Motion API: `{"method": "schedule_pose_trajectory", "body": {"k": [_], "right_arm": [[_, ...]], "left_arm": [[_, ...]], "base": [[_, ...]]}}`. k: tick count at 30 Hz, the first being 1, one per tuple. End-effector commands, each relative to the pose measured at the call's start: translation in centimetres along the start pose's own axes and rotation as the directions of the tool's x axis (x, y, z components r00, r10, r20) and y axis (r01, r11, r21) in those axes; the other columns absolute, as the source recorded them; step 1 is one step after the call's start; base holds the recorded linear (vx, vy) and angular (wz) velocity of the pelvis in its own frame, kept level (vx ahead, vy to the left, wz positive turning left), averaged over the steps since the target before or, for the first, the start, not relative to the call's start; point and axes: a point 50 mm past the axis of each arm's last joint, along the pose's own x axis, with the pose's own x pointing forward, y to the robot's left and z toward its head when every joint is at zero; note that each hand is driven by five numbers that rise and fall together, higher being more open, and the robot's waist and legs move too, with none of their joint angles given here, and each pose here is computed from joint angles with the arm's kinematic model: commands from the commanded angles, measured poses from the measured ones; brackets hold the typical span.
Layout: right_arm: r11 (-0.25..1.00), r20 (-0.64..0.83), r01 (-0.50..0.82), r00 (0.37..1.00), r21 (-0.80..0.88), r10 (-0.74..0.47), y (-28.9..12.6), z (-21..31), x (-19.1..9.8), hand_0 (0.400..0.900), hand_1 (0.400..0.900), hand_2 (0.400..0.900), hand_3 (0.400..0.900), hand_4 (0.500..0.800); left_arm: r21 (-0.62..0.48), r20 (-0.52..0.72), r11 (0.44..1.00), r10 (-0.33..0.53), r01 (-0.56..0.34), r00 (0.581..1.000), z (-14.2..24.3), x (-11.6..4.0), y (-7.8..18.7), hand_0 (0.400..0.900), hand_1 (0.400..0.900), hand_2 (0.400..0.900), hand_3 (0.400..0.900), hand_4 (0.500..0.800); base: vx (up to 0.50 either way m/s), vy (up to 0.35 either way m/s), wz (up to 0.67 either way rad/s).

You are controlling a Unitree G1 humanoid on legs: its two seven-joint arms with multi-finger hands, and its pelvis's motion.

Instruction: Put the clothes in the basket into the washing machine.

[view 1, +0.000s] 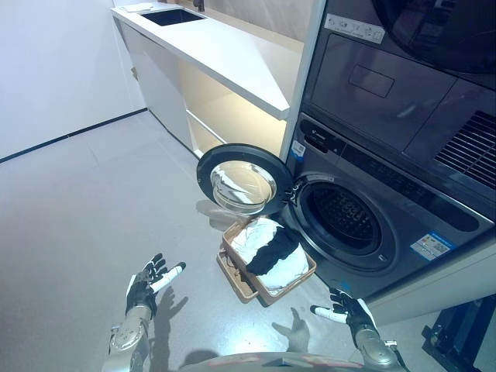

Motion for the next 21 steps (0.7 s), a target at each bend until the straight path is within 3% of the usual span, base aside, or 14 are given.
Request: {"method": "schedule_pose_trajectory", "body": {"k": [1,6,14,21], "right_arm": [[0.998,0.109,0.061,0.992,-0.023,-0.058,-2.4,2.1,0.4,0.9,0.9,0.9,0.9,0.8],[0.998,0.11,0.062,0.992,-0.02,-0.06,-2.5,2.2,0.4,0.9,0.9,0.9,0.9,0.8],[0.997,0.103,0.072,0.992,-0.023,-0.069,-2.9,2.2,0.5,0.9,0.9,0.9,0.9,0.8],[0.994,0.066,0.105,0.992,-0.005,-0.105,-4.5,1.3,0.2,0.9,0.9,0.9,0.9,0.8]], "left_arm": [[0.02,0.149,1.0,-0.007,0.004,0.989,3.2,0.8,0.4,0.9,0.9,0.9,0.9,0.8],[-0.018,0.161,1.0,-0.009,0.012,0.987,3.5,0.8,0.3,0.9,0.9,0.9,0.9,0.8],[0.01,0.158,1.0,-0.001,-0.001,0.987,3.5,1.0,0.4,0.9,0.9,0.9,0.9,0.8],[0.018,0.153,1.0,0.019,-0.022,0.988,4.2,1.9,0.8,0.9,0.9,0.9,0.9,0.8]], "base": [[0.0,0.0,0.0],[0.0,0.0,0.0],[-0.001,-0.001,0.01],[-0.036,-0.057,0.12]]}}
